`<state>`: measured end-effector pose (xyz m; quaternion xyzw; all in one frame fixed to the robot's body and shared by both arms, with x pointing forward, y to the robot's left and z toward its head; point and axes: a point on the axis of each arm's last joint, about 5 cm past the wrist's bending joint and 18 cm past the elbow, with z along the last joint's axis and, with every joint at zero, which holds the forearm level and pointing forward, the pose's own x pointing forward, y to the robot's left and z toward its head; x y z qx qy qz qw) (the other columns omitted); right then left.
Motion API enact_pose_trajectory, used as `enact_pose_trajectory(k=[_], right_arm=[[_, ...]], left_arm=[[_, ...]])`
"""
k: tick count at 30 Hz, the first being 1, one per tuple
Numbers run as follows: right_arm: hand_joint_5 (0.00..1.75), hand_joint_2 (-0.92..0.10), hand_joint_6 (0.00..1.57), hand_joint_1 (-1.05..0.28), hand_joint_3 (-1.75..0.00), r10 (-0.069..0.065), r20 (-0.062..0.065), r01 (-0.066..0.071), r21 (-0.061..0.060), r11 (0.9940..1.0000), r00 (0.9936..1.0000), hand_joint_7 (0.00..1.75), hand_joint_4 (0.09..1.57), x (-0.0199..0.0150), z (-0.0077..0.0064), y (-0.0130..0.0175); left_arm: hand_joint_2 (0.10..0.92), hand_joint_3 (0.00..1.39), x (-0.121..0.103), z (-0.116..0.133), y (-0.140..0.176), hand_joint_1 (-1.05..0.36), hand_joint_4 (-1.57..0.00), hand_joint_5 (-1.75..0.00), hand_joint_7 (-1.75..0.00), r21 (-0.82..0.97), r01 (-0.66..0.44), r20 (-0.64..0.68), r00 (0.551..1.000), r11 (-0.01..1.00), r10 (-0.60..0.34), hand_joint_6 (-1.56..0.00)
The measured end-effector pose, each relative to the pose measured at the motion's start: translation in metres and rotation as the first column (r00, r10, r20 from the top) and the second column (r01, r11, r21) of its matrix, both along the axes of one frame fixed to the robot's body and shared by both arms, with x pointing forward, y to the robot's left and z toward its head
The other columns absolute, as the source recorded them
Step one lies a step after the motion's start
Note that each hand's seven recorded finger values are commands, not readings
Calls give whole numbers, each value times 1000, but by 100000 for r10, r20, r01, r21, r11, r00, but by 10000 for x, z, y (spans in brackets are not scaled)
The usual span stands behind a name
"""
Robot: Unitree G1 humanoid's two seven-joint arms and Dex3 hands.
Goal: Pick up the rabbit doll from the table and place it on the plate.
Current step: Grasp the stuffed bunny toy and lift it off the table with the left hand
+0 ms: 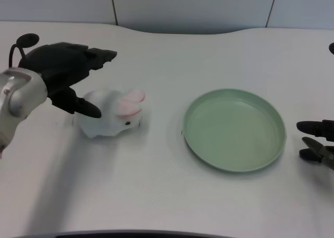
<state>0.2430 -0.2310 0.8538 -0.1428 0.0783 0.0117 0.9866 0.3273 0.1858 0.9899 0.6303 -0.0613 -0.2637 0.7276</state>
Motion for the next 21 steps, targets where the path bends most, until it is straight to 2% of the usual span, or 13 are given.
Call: enact_pose_trajectory(k=[2, 4, 6, 11, 12, 15, 17, 19, 21], right_arm=[[8, -921, 901, -458, -188, -68, 413, 67, 305, 100000, 99999, 1, 1109, -7, 7, 2], [9, -921, 901, -466, -177, -934, -401, 940, 1412, 99986, 99995, 1, 1111, -15, 8, 1], [4, -921, 897, -468, -176, -1583, -888, 1602, 2209, 99963, 99984, 0, 1102, -23, 16, 4], [11, -921, 891, -469, -179, -1434, -205, 1437, 1809, 99973, 99990, 0, 1116, -46, 28, 3], [10, -921, 891, -471, -178, -1367, -212, 1370, 1719, 99976, 99990, 0, 1114, -49, 28, 4], [6, -921, 893, -468, -182, -1511, -598, 1514, 449, 99988, 99987, 2, 1107, -61, 18, 3], [7, -921, 895, -465, -183, -1735, -508, 1736, 89, 99985, 99984, 2, 1108, -62, 17, 3], [8, -921, 896, -463, -178, -1956, -459, 1959, 474, 99980, 99980, 3, 1111, -65, 17, -3], [10, -921, 901, -463, -173, -2085, -178, 2088, 1629, 99965, 99978, 5, 1115, -72, 17, -16]], left_arm=[[921, 183, 69, -22, -37, -976, 1, 1, 1, -2226, -1337, -8141, 99661, 99966, 1152, 0], [921, 184, 124, -56, -72, -978, 1, 1, 1, -2589, -2993, -15694, 98728, 99922, 2550, 1], [921, 195, 167, -99, -114, -1004, 1, 1, 1, -2190, -4899, -21289, 97612, 99856, 4322, 1], [921, 169, 228, -200, -275, -1029, 1, 1, 1, 2513, -8191, -28472, 95478, 99632, 8568, 1], [921, 162, 231, -236, -311, -1028, 1, 1, 1, 3548, -9420, -29901, 94894, 99492, 10051, 1], [921, 150, 232, -325, -405, -1018, 1, 1, 1, 9236, -11375, -30576, 94222, 98921, 13689, 1], [916, 116, 232, -361, -447, -983, 1, 1, 1, 13698, -12304, -28683, 94482, 98290, 15824, 1], [910, 79, 240, -368, -466, -966, 1, 1, 1, 15504, -13680, -28578, 94181, 97839, 17698, 1], [914, 66, 242, -377, -473, -966, 1, 1, 1, 17261, -14278, -28336, 94041, 97459, 18796, 1]])
